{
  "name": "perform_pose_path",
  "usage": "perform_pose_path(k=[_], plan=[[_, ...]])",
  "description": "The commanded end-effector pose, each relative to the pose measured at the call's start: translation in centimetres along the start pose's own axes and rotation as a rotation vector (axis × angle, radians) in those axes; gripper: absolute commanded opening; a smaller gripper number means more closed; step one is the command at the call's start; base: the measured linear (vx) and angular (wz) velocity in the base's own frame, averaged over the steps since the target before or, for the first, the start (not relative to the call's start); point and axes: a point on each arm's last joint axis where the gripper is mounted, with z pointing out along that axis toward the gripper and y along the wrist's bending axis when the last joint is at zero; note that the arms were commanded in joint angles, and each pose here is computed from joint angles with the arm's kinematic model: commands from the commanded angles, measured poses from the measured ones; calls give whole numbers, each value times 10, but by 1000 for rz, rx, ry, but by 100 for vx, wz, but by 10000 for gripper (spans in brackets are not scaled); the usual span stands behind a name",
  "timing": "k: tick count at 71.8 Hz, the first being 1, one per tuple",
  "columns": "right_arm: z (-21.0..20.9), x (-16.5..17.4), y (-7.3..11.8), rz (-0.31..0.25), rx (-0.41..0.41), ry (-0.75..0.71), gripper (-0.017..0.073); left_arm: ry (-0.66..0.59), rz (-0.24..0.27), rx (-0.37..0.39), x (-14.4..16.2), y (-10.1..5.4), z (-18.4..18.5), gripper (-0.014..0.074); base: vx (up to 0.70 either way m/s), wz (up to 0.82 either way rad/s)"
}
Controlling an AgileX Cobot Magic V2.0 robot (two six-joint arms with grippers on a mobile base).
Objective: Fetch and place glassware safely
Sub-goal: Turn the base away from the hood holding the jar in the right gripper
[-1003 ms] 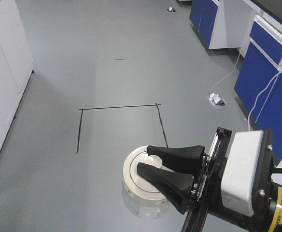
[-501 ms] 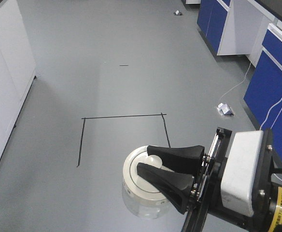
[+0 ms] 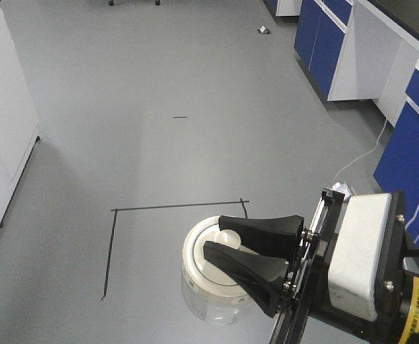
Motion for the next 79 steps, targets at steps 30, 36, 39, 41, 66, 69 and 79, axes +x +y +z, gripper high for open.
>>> perform_pose_path(k=[30, 36, 39, 41, 66, 69, 79], plan=[[-2, -20, 1, 2, -25, -117, -3, -97, -14, 3, -16, 0, -1, -7, 42, -1], [-2, -20, 1, 2, -24, -116, -3, -97, -14, 3, -16, 0, -1, -7, 41, 4], [-2, -20, 1, 2, -25, -117, -3, -97, -14, 3, -16, 0, -1, -7, 42, 6], [-2, -20, 1, 2, -25, -117, -3, -97, -14, 3, -16, 0, -1, -7, 42, 6], [-2, -20, 1, 2, -25, -117, -3, -97, -14, 3, -16, 0, -1, -7, 45, 13], [-2, -20, 1, 2, -25, -117, -3, -97, -14, 3, -16, 0, -1, -7, 47, 22], [-2, -20, 1, 2, -25, -117, -3, -97, -14, 3, -16, 0, -1, -7, 48, 16]])
